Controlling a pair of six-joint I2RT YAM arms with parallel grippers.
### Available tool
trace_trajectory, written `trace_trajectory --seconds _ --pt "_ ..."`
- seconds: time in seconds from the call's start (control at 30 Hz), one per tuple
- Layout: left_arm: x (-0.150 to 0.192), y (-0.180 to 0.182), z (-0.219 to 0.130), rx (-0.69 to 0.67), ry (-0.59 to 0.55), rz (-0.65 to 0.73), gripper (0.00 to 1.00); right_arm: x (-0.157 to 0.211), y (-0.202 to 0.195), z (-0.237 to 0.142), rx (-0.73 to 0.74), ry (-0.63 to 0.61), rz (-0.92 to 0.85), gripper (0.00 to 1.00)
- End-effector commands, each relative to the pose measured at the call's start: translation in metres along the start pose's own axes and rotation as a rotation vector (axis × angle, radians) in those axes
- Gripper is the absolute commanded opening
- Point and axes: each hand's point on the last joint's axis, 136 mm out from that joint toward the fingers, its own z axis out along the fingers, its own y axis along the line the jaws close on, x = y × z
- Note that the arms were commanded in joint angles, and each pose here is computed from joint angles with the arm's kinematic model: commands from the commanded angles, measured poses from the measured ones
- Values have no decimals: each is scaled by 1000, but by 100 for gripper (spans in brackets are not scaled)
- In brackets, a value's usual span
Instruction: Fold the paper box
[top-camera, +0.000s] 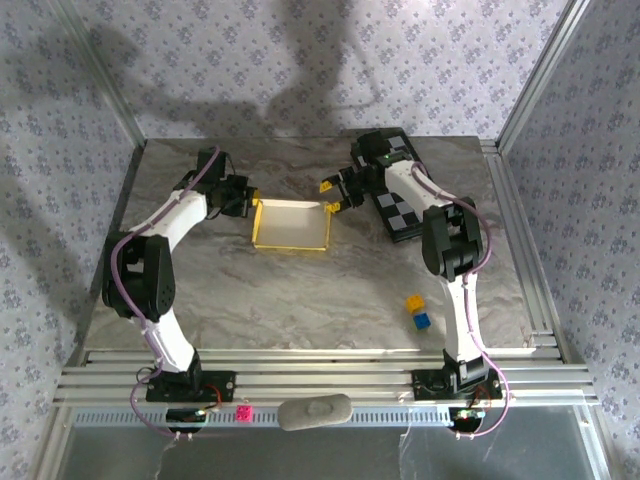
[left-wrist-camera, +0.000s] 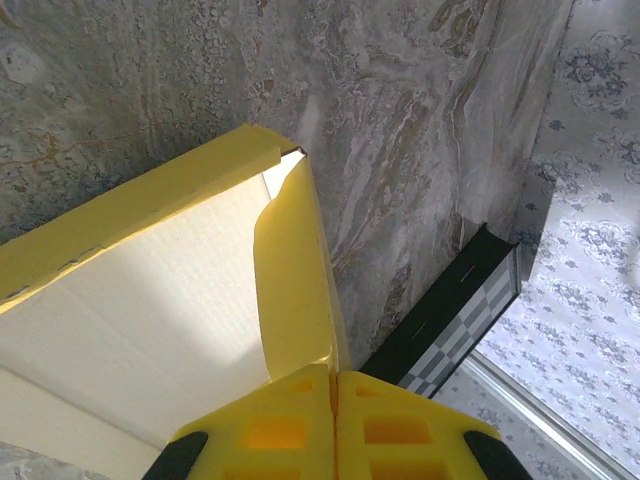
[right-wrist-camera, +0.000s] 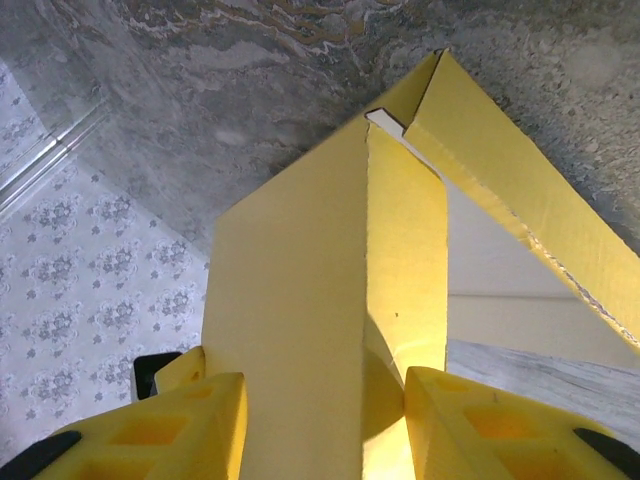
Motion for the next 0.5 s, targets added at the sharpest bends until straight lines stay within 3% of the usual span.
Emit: trace_trajectory --seconds 0.0,0.47 --pt "15 8 -4 -62 57 -60 0 13 10 15 -27 33 0 43" --pt "16 13 -4 -65 61 -57 0 13 3 24 -13 25 42 28"
